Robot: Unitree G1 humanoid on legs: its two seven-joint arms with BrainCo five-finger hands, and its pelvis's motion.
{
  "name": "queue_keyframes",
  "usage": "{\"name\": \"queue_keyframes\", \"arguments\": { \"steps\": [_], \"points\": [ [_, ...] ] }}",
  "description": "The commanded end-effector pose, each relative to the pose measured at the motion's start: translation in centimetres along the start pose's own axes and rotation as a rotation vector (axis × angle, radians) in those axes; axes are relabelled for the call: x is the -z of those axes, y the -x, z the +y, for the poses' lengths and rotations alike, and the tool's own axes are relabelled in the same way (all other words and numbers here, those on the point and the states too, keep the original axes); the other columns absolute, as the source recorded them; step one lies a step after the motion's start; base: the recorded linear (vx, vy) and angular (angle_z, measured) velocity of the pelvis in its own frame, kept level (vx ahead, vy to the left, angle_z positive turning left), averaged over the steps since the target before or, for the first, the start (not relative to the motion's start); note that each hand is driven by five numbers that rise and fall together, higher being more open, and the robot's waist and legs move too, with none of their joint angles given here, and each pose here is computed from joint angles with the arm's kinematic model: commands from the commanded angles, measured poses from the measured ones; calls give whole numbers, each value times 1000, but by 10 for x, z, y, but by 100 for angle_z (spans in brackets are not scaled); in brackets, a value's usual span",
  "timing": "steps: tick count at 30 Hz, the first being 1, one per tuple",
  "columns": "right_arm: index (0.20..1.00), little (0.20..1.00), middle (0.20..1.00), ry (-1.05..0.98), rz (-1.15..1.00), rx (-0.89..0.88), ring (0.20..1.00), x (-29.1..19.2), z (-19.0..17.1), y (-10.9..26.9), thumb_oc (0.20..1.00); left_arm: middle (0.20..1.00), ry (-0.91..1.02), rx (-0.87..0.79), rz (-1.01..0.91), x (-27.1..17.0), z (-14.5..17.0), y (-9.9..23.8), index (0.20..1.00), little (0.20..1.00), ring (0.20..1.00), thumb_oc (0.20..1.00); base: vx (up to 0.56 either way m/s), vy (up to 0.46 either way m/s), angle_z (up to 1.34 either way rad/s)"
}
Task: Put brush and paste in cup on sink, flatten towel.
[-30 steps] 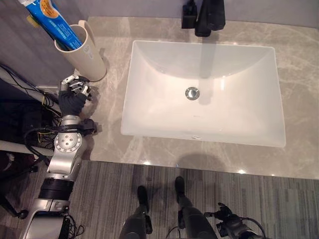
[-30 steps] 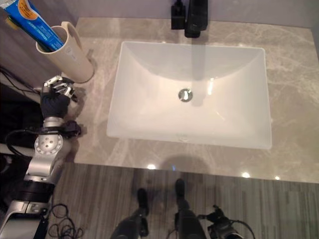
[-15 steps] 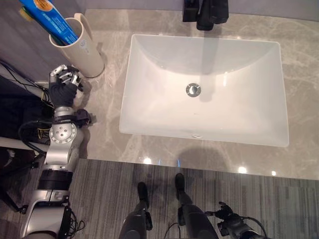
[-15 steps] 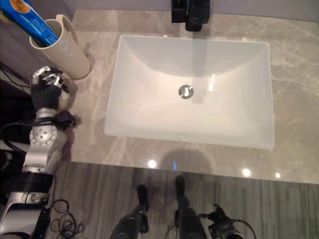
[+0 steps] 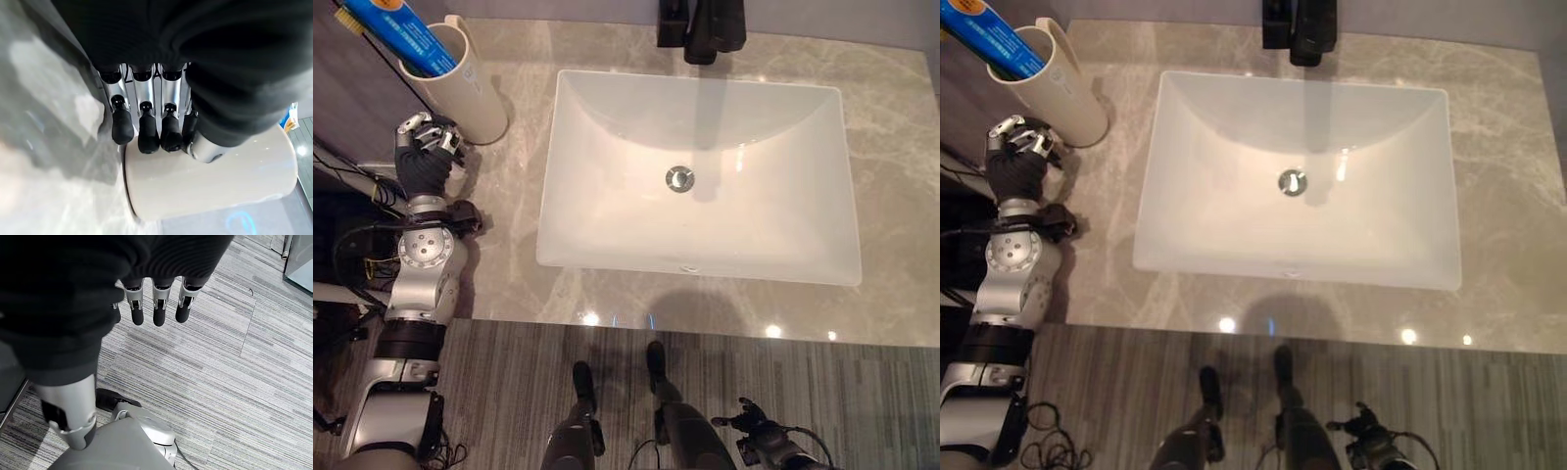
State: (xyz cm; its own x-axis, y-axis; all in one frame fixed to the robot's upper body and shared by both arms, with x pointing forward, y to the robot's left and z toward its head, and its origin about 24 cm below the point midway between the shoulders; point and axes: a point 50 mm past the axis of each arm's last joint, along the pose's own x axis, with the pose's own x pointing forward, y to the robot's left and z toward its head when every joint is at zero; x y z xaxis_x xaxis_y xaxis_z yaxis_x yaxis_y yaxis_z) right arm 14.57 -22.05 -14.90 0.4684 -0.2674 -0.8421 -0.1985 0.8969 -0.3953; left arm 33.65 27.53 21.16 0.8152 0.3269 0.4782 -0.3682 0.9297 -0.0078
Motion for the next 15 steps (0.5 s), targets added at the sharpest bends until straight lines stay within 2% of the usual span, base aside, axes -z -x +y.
{"name": "queue_keyframes", "arguments": {
  "steps": [1,15],
  "points": [
    [1000,1000,1000,13,-1,-10,1000,2,8,2,1000,200,-93,-45,140,32,10,3,200,200,200,200,8,0,-5],
    [1000,1000,1000,32,23,-22,1000,12,14,4,1000,200,-176,-68,105,17,7,-21,200,200,200,200,3,-3,-5]
  ]
}}
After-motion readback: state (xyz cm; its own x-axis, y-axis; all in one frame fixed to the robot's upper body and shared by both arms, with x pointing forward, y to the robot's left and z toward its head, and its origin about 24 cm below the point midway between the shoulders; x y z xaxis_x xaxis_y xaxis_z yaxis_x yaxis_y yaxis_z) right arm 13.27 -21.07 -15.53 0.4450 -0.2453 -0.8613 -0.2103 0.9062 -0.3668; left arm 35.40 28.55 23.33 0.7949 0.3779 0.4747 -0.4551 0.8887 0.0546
